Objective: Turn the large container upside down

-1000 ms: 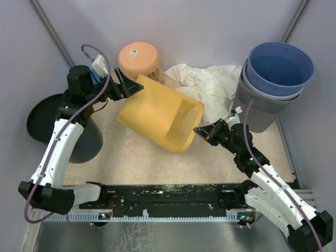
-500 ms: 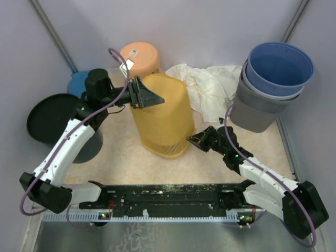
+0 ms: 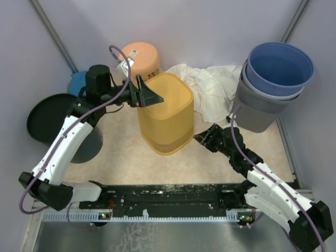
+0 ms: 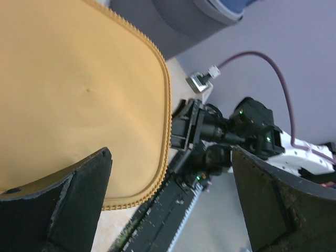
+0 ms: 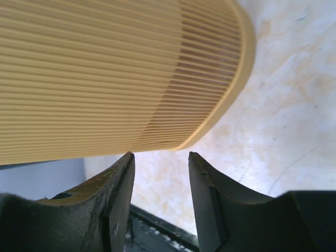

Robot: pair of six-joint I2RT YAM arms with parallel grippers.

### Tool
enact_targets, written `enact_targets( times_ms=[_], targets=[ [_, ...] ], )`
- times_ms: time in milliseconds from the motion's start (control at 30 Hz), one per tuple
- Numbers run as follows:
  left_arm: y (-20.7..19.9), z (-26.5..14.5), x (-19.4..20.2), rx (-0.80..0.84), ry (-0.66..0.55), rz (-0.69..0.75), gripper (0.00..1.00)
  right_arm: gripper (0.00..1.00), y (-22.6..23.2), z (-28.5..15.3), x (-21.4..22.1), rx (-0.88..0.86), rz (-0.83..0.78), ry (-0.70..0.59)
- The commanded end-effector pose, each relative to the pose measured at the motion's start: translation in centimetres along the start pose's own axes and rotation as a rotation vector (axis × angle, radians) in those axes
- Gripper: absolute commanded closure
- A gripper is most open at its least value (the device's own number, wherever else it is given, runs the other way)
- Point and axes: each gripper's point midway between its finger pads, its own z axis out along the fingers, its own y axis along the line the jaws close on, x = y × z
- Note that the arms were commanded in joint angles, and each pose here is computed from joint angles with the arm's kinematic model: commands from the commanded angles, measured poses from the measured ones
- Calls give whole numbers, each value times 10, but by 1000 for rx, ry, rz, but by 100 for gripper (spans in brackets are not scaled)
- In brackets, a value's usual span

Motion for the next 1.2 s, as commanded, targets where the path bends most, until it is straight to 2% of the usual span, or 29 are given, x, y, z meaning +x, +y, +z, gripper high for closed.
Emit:
enact_targets(
  times_ms=[0,167,367,500,700,800,933,1067,1167],
  targets=[
    [-5,-22,-22,-100,-85,161,0,54,-4,-12,-30,95,-159,-103],
    [-19,-39,-32,-103,-163,230,0,52,7,-1,-65,147,-207,-205],
    [-22,-50,-31,-112,-191,246,0,47,17,35,-100,203,-124,-298],
    [-23,-56,-30,-131,-197,240,0,44,46,75,-81,86,-85,-206],
    [-28,-65,-35,-150,-229,244,0,41,141,131,-13,-160,-82,-25],
    [-31,-68,-35,-152,-230,247,0,41,161,146,-8,-227,-72,17],
    [-23,-67,-27,-170,-187,257,0,40,152,127,-25,-194,-159,-34],
    [-10,-57,-8,-172,-91,250,0,39,108,87,-47,-99,-252,-89],
    [-2,-54,16,-201,21,265,0,38,76,44,-66,27,-400,-139]
  ],
)
